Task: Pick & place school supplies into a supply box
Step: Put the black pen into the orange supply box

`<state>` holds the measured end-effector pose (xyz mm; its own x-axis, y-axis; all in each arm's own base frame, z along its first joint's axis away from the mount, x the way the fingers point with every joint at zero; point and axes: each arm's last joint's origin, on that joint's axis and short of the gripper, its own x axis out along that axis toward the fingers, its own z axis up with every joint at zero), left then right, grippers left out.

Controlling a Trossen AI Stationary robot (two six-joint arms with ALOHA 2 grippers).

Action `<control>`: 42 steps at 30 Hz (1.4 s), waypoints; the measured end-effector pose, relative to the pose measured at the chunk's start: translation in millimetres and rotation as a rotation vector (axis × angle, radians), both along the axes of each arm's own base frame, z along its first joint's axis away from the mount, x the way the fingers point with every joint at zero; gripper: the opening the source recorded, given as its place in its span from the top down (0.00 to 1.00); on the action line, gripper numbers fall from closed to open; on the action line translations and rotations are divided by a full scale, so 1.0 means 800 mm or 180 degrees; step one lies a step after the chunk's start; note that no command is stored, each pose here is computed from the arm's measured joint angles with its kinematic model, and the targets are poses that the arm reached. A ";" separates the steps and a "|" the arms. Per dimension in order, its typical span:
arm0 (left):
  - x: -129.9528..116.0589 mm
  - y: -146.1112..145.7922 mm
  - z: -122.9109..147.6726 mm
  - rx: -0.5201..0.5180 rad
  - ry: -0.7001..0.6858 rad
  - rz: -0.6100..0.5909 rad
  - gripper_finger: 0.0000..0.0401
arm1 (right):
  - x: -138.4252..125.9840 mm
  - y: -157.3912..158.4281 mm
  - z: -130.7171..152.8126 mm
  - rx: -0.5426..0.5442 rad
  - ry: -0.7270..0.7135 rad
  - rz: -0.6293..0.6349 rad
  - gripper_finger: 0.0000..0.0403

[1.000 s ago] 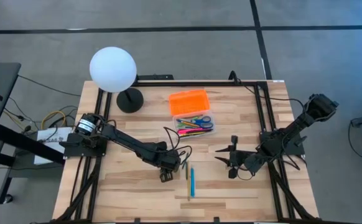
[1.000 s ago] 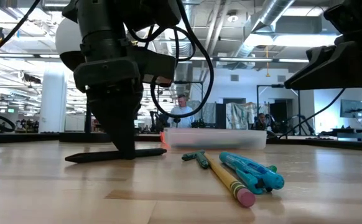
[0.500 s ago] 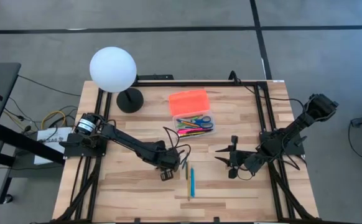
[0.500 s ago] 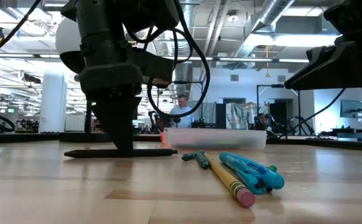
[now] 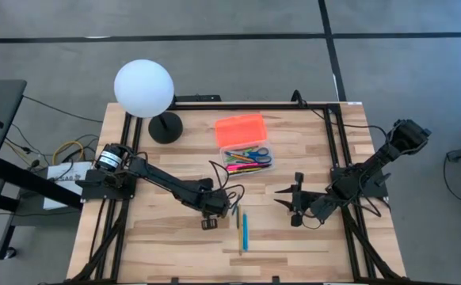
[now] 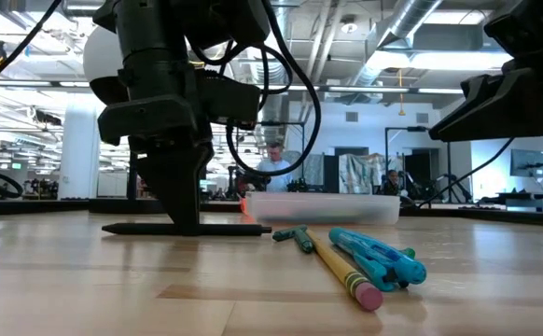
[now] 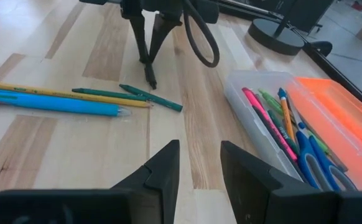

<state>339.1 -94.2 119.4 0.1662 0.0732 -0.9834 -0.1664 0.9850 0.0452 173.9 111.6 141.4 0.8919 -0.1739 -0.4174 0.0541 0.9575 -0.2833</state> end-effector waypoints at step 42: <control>0.095 0.128 0.126 0.1356 -0.0728 0.0638 0.92 | 0.000 -0.001 -0.001 0.0061 0.0015 -0.0050 0.72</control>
<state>414.7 8.5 219.9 0.3148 0.5112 -0.7997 -0.4022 0.8350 0.3754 173.5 110.8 140.4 0.8872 -0.1797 -0.4250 0.0678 0.9618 -0.2651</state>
